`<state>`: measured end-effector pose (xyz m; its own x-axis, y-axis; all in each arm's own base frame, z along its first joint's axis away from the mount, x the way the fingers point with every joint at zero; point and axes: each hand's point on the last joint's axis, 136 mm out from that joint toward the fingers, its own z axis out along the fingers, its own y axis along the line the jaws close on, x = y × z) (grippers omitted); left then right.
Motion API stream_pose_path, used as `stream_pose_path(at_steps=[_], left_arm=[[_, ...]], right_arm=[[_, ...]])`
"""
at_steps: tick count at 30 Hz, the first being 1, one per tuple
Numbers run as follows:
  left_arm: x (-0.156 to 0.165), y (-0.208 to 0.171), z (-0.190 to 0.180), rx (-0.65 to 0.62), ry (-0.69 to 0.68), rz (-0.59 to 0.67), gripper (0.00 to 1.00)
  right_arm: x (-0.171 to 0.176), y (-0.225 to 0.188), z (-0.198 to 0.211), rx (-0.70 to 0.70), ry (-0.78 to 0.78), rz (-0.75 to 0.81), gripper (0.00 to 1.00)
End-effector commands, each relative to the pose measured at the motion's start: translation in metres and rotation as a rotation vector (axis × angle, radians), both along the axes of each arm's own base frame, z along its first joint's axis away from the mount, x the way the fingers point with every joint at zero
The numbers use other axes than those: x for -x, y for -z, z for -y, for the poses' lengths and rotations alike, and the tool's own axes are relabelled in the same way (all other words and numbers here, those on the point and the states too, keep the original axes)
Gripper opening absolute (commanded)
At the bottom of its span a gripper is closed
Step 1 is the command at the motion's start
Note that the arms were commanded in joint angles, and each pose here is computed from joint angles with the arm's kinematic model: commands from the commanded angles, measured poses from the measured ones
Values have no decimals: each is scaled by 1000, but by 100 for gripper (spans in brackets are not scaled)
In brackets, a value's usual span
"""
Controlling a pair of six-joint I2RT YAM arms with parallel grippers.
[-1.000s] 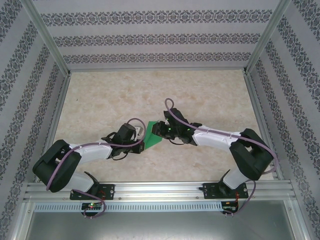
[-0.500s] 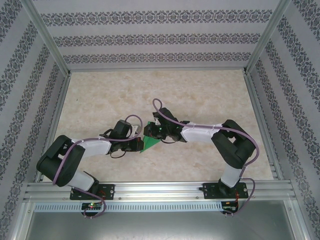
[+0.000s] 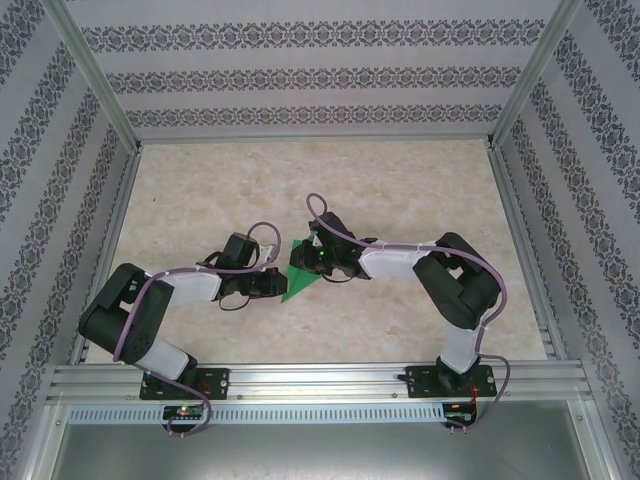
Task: Fold a paper plane with a square sheet of paper (pick it up from the middle)
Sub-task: Fourth fold the wing at the center of the table.
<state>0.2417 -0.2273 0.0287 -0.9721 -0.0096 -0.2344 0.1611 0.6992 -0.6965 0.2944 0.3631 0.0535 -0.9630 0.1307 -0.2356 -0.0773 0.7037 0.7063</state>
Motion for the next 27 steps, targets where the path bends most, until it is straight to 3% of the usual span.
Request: stream_pose_path(at_steps=[1,8,13,21,27], left_arm=[[-6,-2,-1,3,5,4,16],[-6,1,-4,-27,14,18,21],[-7,2,-5,-41,22,29,20],[-7,3,-3,-26,31,26,4],[-10,-2,3,27,22,-3,0]], right_arm=[[-9,2,0,14,22,10,17],[-12,6,3,19,42,-2,17],[-12,5,2,15,42,-2,17],[-11,-4,3,4,37,13,17],[-8,-18,-2,-24,5,43,19]])
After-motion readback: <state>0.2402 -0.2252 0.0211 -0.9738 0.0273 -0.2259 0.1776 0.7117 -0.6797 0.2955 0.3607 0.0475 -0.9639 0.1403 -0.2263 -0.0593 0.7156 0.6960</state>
